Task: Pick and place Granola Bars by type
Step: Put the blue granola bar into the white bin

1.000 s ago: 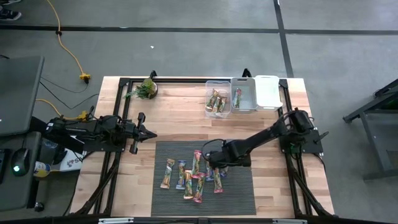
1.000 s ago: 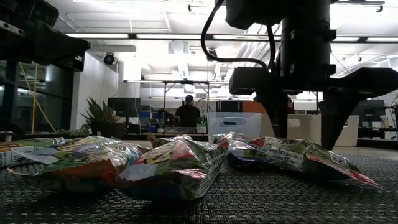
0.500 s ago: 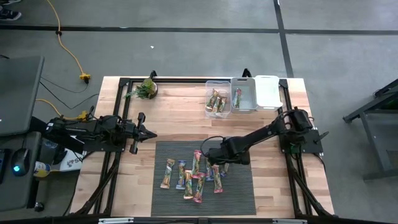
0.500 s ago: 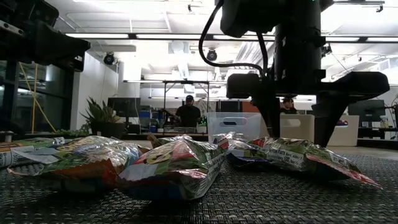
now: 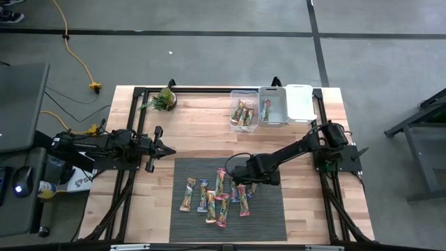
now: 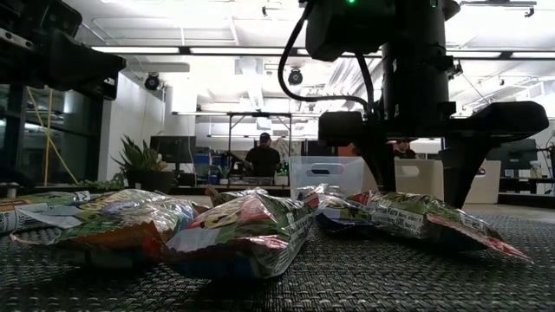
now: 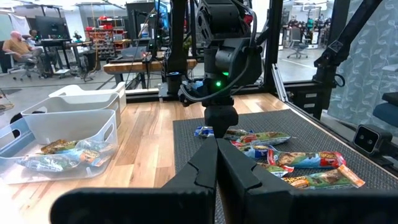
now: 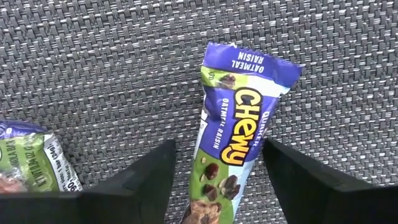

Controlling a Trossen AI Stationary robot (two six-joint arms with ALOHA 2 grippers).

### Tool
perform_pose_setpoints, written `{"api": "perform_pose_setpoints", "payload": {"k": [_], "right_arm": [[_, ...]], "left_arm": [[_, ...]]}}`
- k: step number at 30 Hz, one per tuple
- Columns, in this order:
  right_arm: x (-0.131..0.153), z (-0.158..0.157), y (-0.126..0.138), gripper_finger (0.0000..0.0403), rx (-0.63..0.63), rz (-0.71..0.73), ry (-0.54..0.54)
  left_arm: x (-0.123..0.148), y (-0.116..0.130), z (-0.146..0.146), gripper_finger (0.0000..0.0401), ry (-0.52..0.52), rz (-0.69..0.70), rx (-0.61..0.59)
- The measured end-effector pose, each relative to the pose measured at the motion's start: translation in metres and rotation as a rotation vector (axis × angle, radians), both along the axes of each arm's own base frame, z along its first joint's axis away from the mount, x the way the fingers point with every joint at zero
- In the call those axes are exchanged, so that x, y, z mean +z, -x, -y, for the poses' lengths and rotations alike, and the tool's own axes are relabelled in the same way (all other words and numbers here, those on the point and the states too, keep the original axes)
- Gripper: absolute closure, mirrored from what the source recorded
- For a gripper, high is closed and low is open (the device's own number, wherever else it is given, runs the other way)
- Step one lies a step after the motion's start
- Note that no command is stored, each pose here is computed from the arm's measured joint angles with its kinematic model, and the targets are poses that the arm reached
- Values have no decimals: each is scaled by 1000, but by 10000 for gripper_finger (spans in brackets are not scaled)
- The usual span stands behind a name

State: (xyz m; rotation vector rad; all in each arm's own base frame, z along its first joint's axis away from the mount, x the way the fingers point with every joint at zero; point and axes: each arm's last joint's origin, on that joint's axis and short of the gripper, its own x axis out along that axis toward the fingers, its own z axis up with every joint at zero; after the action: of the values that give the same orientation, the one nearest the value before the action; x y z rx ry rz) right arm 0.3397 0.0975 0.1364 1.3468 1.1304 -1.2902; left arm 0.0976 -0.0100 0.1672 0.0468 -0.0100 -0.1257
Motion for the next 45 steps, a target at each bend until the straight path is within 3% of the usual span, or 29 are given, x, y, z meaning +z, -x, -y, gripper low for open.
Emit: {"api": "perform_pose_setpoints", "payload": {"k": [21, 34, 45], "right_arm": [[-1, -1, 1, 281, 20, -5, 2], [1, 0, 2, 317, 52, 0, 19], [8, -10, -2, 321, 115, 52, 79]], "left_arm": [[0, 0, 0, 400, 0, 0, 0], [0, 0, 0, 400, 0, 0, 0], [0, 0, 0, 400, 0, 0, 0]]}}
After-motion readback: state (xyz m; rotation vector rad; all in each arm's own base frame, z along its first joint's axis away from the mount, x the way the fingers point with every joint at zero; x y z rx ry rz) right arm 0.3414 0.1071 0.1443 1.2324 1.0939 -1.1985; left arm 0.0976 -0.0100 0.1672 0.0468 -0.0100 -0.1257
